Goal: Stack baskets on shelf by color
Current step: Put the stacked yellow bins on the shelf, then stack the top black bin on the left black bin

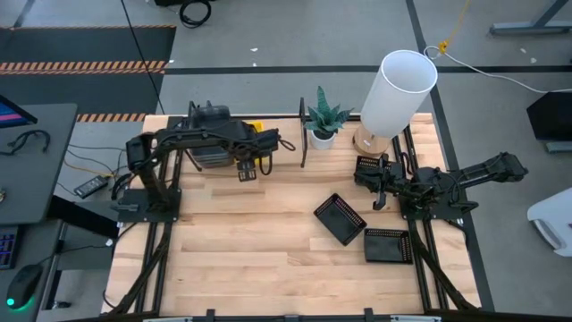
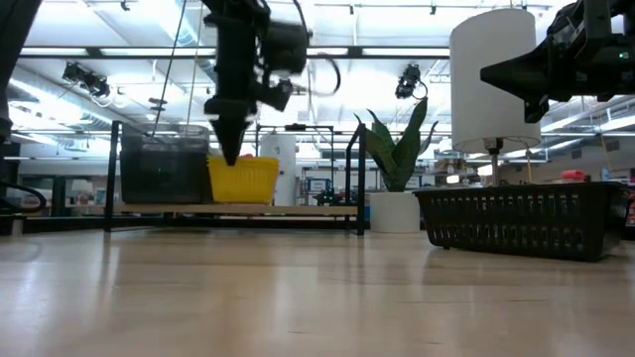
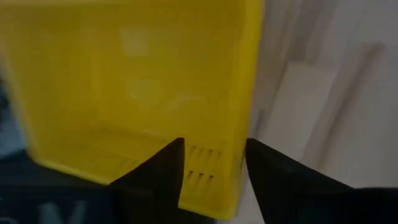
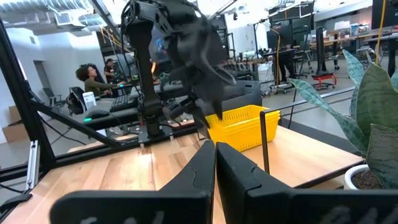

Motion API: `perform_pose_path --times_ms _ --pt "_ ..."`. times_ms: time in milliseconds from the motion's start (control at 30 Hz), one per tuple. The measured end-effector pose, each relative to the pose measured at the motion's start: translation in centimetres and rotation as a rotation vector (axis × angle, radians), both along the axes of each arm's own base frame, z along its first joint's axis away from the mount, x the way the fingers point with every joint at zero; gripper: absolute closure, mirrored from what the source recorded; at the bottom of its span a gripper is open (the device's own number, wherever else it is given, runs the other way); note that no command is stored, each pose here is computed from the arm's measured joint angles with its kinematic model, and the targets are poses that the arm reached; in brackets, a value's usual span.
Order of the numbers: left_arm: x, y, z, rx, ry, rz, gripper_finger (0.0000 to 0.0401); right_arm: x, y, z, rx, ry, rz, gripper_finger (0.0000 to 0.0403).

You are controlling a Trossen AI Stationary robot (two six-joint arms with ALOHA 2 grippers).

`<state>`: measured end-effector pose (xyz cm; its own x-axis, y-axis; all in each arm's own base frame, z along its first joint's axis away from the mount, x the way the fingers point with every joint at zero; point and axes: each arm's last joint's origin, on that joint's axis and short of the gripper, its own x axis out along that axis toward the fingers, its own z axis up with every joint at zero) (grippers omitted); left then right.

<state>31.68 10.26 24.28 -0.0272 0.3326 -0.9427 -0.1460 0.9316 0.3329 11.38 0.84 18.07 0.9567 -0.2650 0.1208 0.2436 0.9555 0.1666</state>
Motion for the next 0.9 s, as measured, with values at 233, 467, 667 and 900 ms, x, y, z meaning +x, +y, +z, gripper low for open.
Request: perform_pose_path --times_ms 233,467,667,900 --pt "0.4 -2.9 4.4 0.095 -0.279 -0.123 0.0214 0.0 0.0 0.0 0.0 0.001 0.0 0.0384" --pt "2.0 -6.7 5.2 -0.145 -0.481 -0.273 0.0229 0.0 0.0 0.0 0.0 0.0 0.0 0.0384" --pt "5.2 -10.8 4.8 -0.275 -0.705 -0.341 0.0228 0.0 0.0 0.0 0.0 0.0 0.0 0.0384" --pt "8.8 -14.3 1.9 -0.237 -0.819 -0.383 0.024 0.0 0.0 0.0 0.0 0.0 0.0 0.0384"
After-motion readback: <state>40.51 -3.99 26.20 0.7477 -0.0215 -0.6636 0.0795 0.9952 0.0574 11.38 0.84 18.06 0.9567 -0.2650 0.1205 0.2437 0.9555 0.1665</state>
